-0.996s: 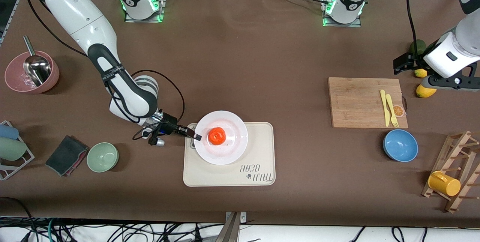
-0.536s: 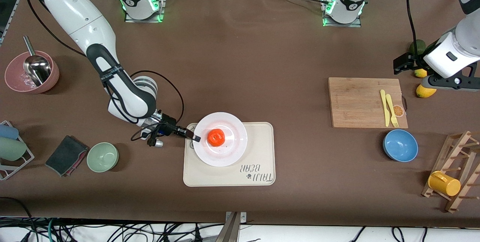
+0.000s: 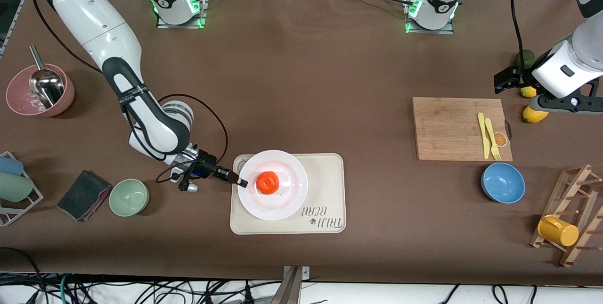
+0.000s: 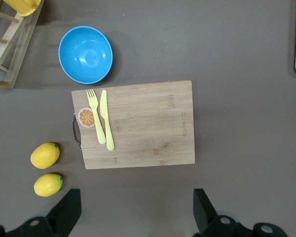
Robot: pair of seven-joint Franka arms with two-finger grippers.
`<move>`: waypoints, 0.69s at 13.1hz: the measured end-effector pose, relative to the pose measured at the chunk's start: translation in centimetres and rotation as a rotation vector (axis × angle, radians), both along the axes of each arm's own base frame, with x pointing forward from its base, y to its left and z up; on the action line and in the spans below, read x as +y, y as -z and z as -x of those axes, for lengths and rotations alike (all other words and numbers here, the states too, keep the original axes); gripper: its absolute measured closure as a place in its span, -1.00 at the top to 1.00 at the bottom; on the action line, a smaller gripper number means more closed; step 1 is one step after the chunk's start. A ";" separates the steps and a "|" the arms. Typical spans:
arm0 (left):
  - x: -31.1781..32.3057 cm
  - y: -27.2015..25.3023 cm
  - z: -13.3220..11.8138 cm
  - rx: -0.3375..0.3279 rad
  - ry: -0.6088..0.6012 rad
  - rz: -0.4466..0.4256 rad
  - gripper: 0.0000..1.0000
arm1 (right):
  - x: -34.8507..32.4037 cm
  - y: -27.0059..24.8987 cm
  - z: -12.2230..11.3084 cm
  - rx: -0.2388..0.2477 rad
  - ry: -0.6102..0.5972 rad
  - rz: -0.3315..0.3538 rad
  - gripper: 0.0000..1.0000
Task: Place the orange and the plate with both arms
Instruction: 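Settle the plate on the placemat and open the right gripper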
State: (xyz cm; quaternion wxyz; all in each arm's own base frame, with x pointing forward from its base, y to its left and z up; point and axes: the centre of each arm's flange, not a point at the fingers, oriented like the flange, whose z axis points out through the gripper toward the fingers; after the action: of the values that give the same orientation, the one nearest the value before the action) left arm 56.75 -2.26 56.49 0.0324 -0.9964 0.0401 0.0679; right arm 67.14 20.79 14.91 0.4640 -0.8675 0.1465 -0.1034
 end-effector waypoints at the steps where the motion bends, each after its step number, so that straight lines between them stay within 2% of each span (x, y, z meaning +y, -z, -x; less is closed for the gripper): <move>1: 0.0 0.0 0.0 0.000 0.000 0.000 1.00 | 0.0 0.4 -0.1 0.003 0.000 -0.002 -0.90; 8: 0.0 0.0 0.0 0.000 0.000 0.000 1.00 | 0.0 1.7 -0.3 0.014 0.003 -0.014 -0.90; 9: 0.0 0.0 0.0 0.000 0.000 0.000 1.00 | -0.1 1.6 -0.5 0.010 0.002 -0.013 -0.76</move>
State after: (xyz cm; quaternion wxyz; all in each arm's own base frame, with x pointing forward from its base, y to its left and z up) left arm 56.75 -2.27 56.50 0.0324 -0.9964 0.0401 0.0678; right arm 67.60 20.72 13.28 0.4688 -0.8648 0.1503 -0.0983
